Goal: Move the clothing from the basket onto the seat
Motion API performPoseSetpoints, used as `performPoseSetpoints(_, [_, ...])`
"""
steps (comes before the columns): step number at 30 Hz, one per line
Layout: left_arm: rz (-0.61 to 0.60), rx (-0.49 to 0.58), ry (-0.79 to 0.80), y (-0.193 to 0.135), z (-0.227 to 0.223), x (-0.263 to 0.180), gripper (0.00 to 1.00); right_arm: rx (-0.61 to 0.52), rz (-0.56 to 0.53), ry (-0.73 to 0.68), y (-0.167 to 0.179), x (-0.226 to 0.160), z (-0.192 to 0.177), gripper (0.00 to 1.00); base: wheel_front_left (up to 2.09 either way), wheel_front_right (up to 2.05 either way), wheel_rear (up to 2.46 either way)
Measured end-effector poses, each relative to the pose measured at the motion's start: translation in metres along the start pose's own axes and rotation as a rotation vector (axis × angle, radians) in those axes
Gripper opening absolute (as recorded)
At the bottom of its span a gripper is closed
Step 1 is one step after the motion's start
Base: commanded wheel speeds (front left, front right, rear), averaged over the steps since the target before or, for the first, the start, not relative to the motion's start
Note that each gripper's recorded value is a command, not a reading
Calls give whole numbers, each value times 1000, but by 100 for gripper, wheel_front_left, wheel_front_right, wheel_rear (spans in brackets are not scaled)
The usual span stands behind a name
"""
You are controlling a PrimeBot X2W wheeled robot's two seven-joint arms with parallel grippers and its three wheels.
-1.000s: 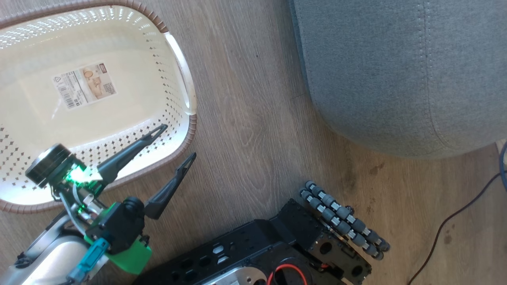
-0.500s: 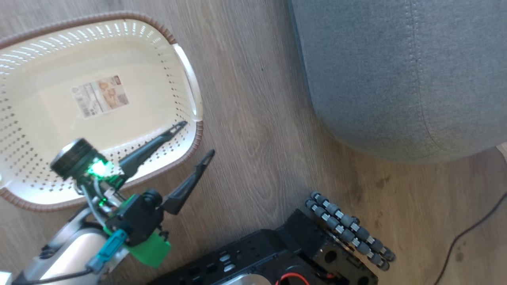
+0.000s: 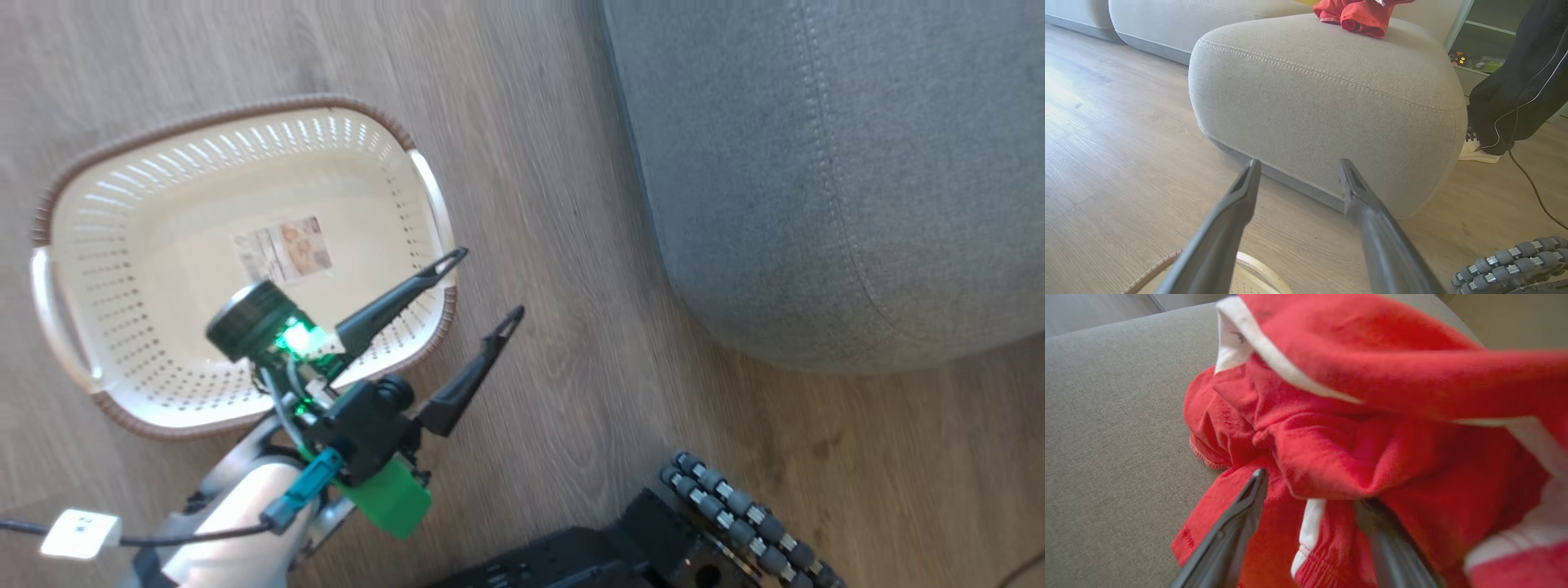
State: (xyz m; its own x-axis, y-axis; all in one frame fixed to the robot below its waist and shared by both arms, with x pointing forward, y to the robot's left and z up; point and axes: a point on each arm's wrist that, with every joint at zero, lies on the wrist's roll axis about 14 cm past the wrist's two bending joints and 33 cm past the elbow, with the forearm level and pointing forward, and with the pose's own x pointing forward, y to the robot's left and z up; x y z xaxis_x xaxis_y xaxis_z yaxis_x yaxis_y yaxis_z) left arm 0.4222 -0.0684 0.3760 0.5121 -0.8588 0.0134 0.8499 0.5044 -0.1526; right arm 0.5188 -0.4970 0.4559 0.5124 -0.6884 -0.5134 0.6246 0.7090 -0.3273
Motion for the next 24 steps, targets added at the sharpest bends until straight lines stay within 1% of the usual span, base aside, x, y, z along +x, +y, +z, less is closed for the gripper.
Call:
performPoseSetpoints(6, [3,22,-34,-15,29,2,100,-37,26,41,-9,-18,18,100,0,0,0])
performPoseSetpoints(11, [23,53,-68,-22,55,3,100,-31,47,-32,-20,-37,50,100,0,0,0])
performPoseSetpoints(13, [30,64,-83,-26,65,2,100,-14,70,-82,-21,-46,64,100,0,0,0])
performPoseSetpoints(14, [40,78,-102,-28,77,2,100,-8,99,-145,-17,-55,79,100,0,0,0])
performPoseSetpoints(17, [69,84,-127,-30,94,0,100,-12,144,-250,-10,-71,103,100,0,0,0])
performPoseSetpoints(22, [129,100,-163,-34,118,-10,100,4,224,-398,1,-101,135,100,0,0,0])
performPoseSetpoints(24, [147,105,-166,-38,123,-14,100,7,269,-488,10,-117,150,100,0,0,0])
